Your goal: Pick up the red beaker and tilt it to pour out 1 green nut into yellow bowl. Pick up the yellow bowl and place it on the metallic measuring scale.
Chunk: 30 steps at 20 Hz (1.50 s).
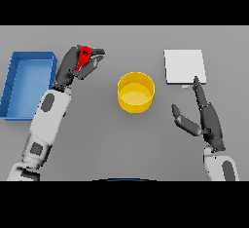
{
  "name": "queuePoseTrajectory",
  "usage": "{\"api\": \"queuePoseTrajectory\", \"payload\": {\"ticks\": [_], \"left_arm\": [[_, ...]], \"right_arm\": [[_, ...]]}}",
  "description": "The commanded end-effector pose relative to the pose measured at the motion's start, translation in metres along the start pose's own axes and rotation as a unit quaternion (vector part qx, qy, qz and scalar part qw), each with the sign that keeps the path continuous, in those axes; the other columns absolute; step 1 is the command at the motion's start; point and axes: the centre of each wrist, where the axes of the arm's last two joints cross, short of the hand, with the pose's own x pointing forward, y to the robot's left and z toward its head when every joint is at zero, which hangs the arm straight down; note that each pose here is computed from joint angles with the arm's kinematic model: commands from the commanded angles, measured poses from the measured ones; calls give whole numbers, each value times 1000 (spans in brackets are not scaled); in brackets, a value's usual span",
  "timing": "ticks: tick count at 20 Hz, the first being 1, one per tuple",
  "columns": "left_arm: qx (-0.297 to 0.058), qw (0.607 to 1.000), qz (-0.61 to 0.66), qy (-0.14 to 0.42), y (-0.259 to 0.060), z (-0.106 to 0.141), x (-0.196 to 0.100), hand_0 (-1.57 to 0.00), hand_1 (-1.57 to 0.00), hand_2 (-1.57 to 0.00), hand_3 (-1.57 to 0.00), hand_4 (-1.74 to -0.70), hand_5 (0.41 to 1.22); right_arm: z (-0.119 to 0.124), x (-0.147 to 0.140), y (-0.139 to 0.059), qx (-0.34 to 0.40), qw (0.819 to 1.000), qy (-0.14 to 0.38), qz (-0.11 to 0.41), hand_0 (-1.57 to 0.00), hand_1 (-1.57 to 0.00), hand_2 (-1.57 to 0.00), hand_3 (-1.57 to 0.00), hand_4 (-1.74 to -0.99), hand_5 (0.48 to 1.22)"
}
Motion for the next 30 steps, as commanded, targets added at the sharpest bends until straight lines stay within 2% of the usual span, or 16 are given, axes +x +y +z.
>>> {"api": "queuePoseTrajectory", "payload": {"ticks": [1, 3, 6, 11, 15, 16, 19, 23, 26, 30], "left_arm": [[-11, 1000, -28, 4, -1, -1, 4, -1563, -1564, -1564, -1562, -1732, 1129], [-34, 994, -100, 7, 4, -4, 11, -1566, -1566, -1567, -1565, -1735, 1120], [-80, 978, -194, 4, -4, -12, 31, -1569, -1569, -1569, -1568, -1738, 1127], [-140, 926, -352, -4, -21, -25, 58, -1570, -1570, -1570, -1570, -1740, 1162], [-186, 859, -478, -12, -41, -31, 70, -1571, -1571, -1571, -1571, -1741, 1197], [-201, 839, -505, -6, -43, -33, 72, -1571, -1571, -1571, -1571, -1689, 1202], [-233, 781, -579, -18, -49, -42, 83, -1571, -1571, -1571, -1383, -1710, 1211], [-272, 711, -648, -38, -60, -53, 96, -1571, -1571, -1571, -1295, -1719, 1217], [-306, 663, -680, -67, -69, -56, 101, -1571, -1571, -1571, -1429, -1725, 1219], [-322, 594, -731, -95, -83, -59, 108, -1571, -1571, -1571, -1513, -1732, 1220]], "right_arm": [[-2, 1, 0, -1, 1000, 6, -1, 1, 1, 1, 1, -1202, 662], [-1, 2, 0, -1, 1000, 10, -3, 1, 1, 1, 1, -1194, 658], [-3, 4, 0, 0, 1000, 15, 1, 1, 1, 1, 1, -1183, 663], [-2, 2, 1, 5, 1000, 20, -13, 1, 1, 1, 1, -1181, 669], [-1, 3, 5, 3, 1000, 20, -13, 1, 1, 1, 1, -1187, 676], [0, 5, 5, 4, 1000, 18, -14, 1, 1, 1, 1, -1191, 675], [4, 3, 4, 4, 999, 31, -24, 1, 1, 1, 1, -1195, 671], [1, 2, 3, -4, 998, 36, -49, 1, 1, 1, 1, -1206, 639], [4, 0, 6, -7, 999, 28, -39, 1, 1, 1, 1, -1221, 617], [2, 2, 8, -16, 999, 20, -27, 1, 1, 1, 1, -1205, 584]]}}
